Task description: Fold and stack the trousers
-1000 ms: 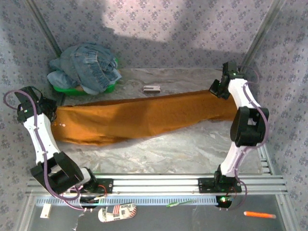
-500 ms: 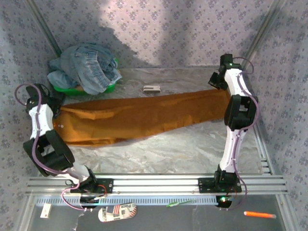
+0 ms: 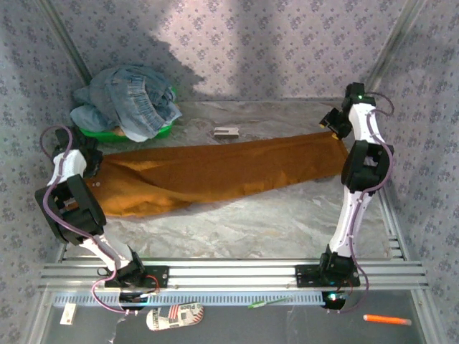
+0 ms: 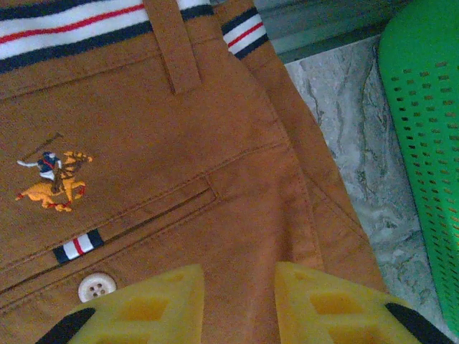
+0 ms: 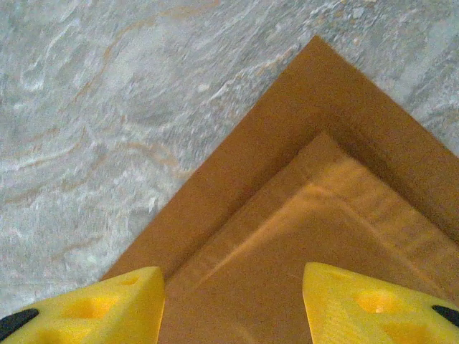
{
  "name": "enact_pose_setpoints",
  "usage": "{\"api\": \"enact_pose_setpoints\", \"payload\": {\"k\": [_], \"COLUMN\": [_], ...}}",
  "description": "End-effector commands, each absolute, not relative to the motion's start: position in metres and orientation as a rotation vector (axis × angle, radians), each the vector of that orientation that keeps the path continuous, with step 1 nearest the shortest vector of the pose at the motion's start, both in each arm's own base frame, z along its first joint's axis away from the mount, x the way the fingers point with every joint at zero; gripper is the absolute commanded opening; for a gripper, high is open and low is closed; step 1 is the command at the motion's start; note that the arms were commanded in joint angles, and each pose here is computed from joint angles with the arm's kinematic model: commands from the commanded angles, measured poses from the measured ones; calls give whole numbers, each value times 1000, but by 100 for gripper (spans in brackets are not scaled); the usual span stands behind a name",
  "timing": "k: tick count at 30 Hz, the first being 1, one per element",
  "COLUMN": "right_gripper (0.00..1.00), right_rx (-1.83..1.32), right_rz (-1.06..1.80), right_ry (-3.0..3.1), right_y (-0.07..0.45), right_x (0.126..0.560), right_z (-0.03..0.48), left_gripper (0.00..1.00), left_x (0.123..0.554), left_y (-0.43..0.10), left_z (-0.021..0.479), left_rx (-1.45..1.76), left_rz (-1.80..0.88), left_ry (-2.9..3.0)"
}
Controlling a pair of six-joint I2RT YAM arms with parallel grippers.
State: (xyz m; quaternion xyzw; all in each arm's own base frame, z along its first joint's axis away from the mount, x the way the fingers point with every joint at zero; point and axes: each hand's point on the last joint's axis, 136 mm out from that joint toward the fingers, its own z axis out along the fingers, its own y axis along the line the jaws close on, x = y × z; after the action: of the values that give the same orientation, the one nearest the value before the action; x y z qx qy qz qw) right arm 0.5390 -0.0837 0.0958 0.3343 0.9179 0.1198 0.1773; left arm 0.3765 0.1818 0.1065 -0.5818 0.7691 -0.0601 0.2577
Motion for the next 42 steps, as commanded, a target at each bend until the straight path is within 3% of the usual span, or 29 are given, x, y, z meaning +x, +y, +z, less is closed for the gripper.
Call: {"api": "enact_pose_setpoints", "payload": {"k": [1, 9, 12, 16, 19, 34, 42], "right_gripper": [55, 57, 50, 17, 0, 0, 0], "right_rx": [1162, 1338, 1357, 1356, 1323, 1141, 1127], "right_rz": [401, 439, 490, 558, 592, 509, 476], "right_ry": [2623, 2578, 2577, 2588, 2596, 2395, 2337], "right_y": [-84, -97, -96, -92, -89, -104, -121], "right_x": [534, 538, 543, 547, 548, 537, 546], "right_z": [67, 40, 30, 19, 20, 114, 128], "left_gripper": [31, 34, 37, 40, 40, 33, 31], "left_x": [372, 360, 358, 355, 354, 341, 332], "left_y": [185, 178, 177, 176, 175, 152, 141], "left_z": [105, 92, 86, 78, 74, 101, 96], "left_rx": [-1598, -1615, -1622, -1632, -1633, -1534, -1510], "left_rz": [-143, -148, -148, -140, -137, -156, -149], "left_ry": [2058, 2058, 2063, 2078, 2083, 2073, 2101]}}
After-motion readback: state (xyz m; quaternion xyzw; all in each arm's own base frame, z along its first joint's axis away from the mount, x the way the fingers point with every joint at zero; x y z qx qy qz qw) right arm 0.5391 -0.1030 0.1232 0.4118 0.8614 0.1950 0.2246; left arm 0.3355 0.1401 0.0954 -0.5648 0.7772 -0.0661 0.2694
